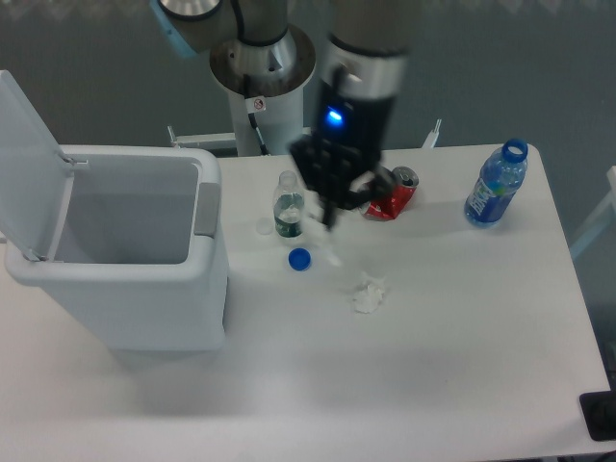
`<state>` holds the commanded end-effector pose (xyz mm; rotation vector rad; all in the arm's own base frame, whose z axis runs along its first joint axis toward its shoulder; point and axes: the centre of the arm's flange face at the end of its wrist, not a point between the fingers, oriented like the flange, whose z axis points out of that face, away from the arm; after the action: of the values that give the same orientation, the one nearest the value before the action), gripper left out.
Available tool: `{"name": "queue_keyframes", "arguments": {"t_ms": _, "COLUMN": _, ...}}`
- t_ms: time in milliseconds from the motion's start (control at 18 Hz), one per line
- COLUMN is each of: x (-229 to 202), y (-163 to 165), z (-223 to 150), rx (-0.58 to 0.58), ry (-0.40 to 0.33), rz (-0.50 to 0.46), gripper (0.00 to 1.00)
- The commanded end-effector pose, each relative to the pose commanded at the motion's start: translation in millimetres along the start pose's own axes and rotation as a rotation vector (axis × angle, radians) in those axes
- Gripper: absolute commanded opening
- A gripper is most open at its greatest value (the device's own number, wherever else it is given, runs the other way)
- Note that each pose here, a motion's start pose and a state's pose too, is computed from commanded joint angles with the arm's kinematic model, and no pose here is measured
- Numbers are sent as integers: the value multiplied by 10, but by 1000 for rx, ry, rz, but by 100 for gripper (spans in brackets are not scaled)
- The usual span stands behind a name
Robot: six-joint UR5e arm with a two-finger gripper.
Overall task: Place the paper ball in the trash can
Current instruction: 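Carry the held white paper ball with the gripper over the trash can, then lower the gripper into the can opening and open it to drop the ball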
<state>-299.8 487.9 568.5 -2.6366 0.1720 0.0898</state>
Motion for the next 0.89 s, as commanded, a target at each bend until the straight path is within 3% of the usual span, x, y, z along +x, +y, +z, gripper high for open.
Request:
{"name": "queue_keyframes", "arguments": {"t_ms": 278, "x": 535, "y": -334, "z": 169, "rx": 19, "ry": 37, "rz": 62, "gripper": 0}}
{"name": "queue_keyframes", "arguments": {"t_ms": 444, "x": 769, "y": -394, "z": 231, "rx": 18, "ry": 60, "rz": 114, "gripper": 12}}
{"name": "queue_keyframes", "arguments": {"t_ms": 778, "x": 1074, "y": -360, "z": 242, "rx": 13, "ry": 87, "rz": 175, "gripper": 62}}
{"name": "queue_keyframes", "arguments": {"t_ms": 833, "x": 1137, "y": -349, "z": 216, "rx": 16, "ry": 86, "rz": 182, "gripper": 89}}
{"name": "queue_keyframes", "arguments": {"t_ms": 889, "x": 1176, "y": -327, "z": 183, "rx": 15, "ry": 83, "rz": 184, "gripper": 98}}
